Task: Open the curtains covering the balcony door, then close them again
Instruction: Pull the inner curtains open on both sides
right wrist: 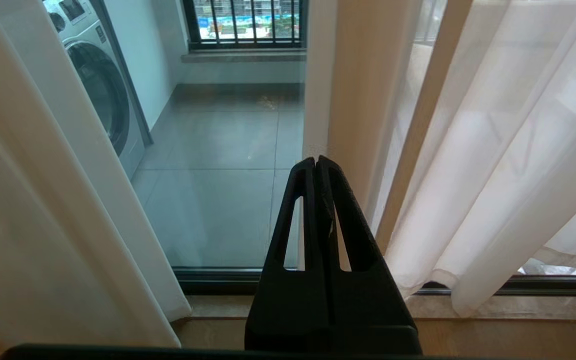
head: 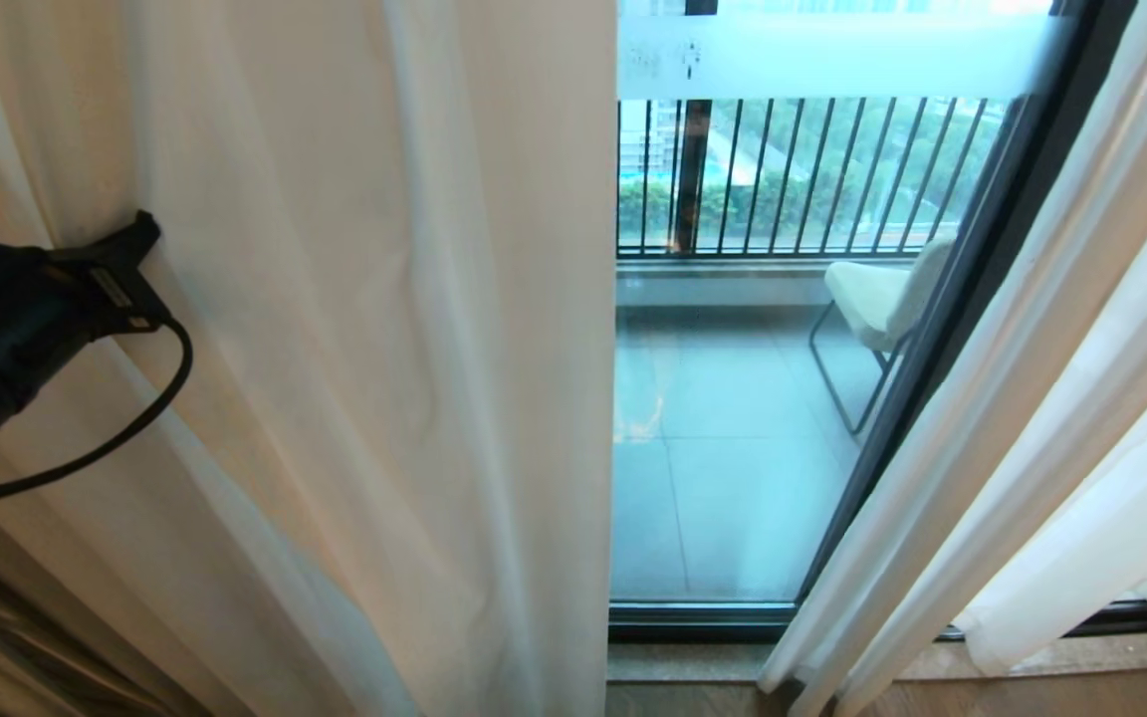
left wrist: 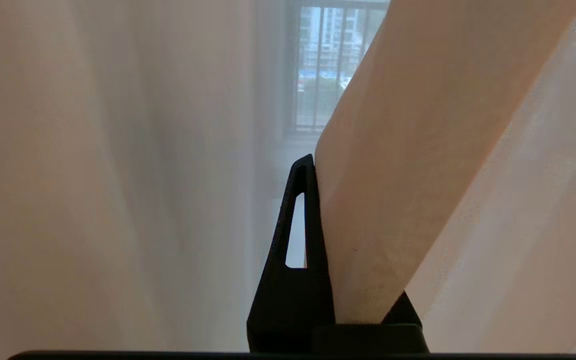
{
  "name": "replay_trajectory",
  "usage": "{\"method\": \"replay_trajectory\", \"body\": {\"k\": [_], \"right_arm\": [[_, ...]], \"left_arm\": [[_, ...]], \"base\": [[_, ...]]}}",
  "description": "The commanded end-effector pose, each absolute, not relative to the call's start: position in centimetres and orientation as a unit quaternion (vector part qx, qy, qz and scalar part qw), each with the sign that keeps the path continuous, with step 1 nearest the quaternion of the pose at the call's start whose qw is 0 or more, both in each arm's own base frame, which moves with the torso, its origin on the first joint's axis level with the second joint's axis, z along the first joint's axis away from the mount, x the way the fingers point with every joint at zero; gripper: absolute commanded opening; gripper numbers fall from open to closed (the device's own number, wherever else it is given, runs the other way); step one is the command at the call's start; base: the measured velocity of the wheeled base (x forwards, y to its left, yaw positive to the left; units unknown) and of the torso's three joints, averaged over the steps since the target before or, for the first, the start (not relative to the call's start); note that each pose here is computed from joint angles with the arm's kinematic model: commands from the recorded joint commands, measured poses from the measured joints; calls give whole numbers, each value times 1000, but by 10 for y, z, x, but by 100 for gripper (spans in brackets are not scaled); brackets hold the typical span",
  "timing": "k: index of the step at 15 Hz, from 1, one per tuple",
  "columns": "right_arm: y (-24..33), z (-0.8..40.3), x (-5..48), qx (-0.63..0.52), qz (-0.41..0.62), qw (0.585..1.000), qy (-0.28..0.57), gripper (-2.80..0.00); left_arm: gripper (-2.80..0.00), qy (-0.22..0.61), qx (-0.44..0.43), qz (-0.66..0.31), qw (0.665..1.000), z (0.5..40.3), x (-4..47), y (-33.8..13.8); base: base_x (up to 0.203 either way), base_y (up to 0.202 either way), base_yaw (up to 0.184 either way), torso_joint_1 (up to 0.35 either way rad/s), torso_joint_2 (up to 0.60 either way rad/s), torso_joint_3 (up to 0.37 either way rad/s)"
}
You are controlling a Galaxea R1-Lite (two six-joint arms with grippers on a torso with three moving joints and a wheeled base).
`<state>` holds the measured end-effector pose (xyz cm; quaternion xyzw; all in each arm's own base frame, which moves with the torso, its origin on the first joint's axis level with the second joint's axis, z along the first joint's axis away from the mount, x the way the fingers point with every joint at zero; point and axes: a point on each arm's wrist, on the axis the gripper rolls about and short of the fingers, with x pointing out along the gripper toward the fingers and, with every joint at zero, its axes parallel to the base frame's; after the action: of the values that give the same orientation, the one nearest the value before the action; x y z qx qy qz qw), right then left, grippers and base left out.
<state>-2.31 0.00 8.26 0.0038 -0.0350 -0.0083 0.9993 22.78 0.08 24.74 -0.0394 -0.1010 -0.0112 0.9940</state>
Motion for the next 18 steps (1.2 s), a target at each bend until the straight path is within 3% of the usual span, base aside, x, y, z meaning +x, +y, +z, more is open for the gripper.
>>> {"method": "replay_trajectory", "body": {"k": [1,10,18], "right_arm": [[0,83,-23,4,-8,999,-35,-280],[0,83,-23,4,-8,999,-35,-280],[0,83,-23,4,-8,999,-35,-280]], "left_arm": [[-280,-103,-40,-11,994,248,228,1],[-280,-104,-39,-10,994,248,228,1],[-280,-105,-37,-9,994,249,226,1]], "base": [[0,197,0,2,5,0],[0,174,0,3,3,3],[0,0,0,0,0,0]]}}
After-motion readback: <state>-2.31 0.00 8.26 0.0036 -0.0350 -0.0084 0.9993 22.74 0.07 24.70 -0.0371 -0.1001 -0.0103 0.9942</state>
